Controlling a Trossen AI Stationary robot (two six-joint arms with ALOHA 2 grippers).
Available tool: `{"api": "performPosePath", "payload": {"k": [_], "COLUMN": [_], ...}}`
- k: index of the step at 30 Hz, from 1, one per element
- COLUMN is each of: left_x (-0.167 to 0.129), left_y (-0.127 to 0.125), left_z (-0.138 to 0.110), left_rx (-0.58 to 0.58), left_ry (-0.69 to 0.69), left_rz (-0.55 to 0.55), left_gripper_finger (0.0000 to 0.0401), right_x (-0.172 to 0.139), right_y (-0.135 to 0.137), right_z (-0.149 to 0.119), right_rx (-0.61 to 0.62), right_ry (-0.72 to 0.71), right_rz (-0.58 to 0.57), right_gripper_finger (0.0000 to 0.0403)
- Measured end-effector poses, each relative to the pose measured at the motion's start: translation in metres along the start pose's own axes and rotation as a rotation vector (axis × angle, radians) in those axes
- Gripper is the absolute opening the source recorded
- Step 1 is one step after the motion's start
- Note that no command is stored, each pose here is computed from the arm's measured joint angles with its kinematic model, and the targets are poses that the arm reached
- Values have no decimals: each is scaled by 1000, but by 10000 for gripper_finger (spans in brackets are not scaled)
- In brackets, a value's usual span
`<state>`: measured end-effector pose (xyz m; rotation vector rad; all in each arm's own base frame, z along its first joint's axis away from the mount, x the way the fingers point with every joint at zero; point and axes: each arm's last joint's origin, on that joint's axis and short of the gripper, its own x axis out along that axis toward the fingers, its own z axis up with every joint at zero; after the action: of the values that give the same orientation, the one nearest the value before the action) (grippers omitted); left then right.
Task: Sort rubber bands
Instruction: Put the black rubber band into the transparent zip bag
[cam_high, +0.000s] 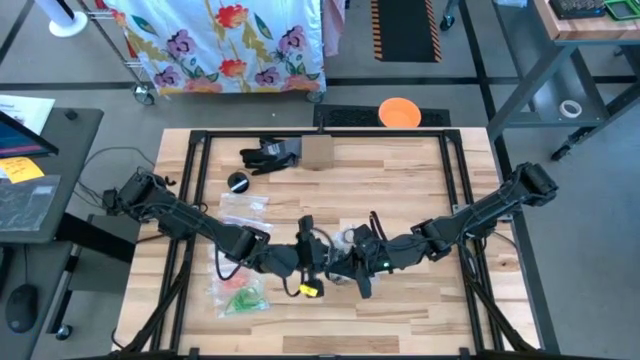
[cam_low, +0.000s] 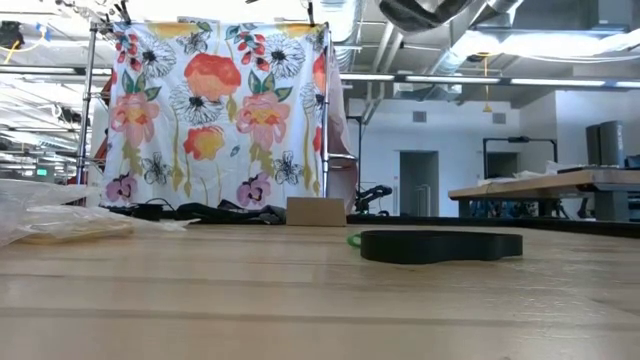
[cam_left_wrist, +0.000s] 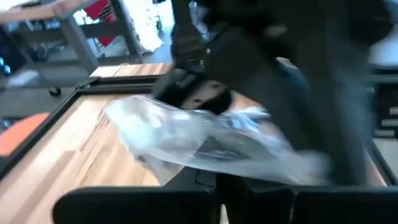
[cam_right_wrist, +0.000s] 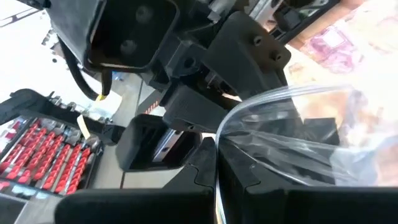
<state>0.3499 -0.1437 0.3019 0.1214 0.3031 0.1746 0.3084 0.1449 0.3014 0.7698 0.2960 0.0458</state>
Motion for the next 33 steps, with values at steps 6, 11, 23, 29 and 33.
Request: {"api": "performPosePath", "payload": {"k": [6, 11, 23, 29, 33], "left_x": [10, 14, 15, 14, 8], "left_y": [15, 23, 24, 22, 28], "left_z": [1, 1, -3, 8, 14], "left_rx": [-188, -294, -516, -586, -652], "left_ry": [5, 14, 50, -1, 0], "left_rz": [18, -3, 11, -150, -189], "left_gripper_finger": [0, 0, 0, 0, 0], "right_x": [-1, -2, -4, -6, -7], "right_y": [2, 3, 7, 9, 11], "right_z": [-2, -5, -10, -17, -21], "right_rx": [-7, -21, -55, -90, -102], "right_ry": [-4, 0, 19, 62, 68], "right_rz": [9, -4, 8, 4, 7], "right_gripper_finger": [0, 0, 0, 0, 0]}}
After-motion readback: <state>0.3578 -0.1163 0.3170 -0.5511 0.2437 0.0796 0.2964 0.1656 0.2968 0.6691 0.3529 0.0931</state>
